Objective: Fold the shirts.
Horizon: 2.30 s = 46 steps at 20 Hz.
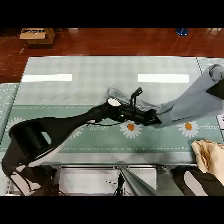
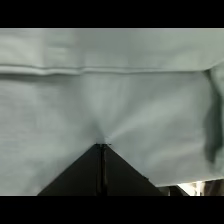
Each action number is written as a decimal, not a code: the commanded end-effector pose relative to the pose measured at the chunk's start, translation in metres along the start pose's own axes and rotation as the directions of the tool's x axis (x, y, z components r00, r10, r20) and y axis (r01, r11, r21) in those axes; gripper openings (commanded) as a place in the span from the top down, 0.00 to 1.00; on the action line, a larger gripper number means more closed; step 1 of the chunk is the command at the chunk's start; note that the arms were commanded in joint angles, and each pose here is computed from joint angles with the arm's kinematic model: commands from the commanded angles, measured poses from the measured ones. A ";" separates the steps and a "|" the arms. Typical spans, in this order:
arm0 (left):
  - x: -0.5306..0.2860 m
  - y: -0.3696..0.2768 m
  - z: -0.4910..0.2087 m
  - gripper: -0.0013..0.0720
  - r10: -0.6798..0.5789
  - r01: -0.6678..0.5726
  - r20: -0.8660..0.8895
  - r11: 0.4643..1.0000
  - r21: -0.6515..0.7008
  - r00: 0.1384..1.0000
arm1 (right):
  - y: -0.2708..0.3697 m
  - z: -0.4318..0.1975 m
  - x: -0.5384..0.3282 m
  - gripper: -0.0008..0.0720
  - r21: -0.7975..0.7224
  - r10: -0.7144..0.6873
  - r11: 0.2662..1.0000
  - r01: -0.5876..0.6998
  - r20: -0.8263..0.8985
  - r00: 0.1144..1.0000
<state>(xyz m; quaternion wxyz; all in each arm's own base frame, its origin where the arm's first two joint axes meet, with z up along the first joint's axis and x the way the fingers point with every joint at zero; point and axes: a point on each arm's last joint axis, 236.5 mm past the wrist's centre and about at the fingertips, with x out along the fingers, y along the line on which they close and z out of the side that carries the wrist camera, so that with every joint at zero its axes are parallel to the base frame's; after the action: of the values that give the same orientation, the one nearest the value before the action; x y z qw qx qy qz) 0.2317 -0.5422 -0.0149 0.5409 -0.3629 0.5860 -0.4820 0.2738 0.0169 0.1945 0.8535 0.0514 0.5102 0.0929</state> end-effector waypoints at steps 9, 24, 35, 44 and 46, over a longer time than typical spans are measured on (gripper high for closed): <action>-0.043 -0.029 0.064 0.96 -0.088 0.082 0.097 0.995 0.058 0.991 | -0.006 0.001 -0.001 0.95 0.002 -0.026 1.000 0.026 0.006 1.000; -0.462 -0.215 0.140 0.95 -0.264 -0.111 0.644 0.870 0.480 0.718 | 0.069 0.006 0.104 0.95 -0.126 0.065 0.987 -0.095 -0.225 0.972; -0.457 -0.300 0.050 0.95 -0.344 -0.154 0.571 0.744 0.650 0.746 | 0.173 -0.036 0.271 0.94 -0.096 0.152 0.972 -0.214 -0.436 0.887; -0.432 -0.272 0.053 0.95 -0.213 -0.219 0.566 0.771 0.598 0.797 | 0.199 -0.025 0.272 0.31 -0.084 0.243 0.951 -0.296 -0.384 0.891; -0.432 -0.268 0.055 0.95 -0.197 -0.235 0.572 0.770 0.593 0.797 | 0.115 -0.028 0.242 0.31 -0.244 -0.009 0.964 -0.109 -0.438 0.899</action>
<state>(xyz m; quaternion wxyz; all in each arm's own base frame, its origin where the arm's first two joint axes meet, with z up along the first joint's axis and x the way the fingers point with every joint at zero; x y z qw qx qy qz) 0.3231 -0.2157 0.3747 0.7866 -0.2953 0.1773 -0.5125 0.3573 0.2572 -0.0128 0.7261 0.0334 0.6425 0.2428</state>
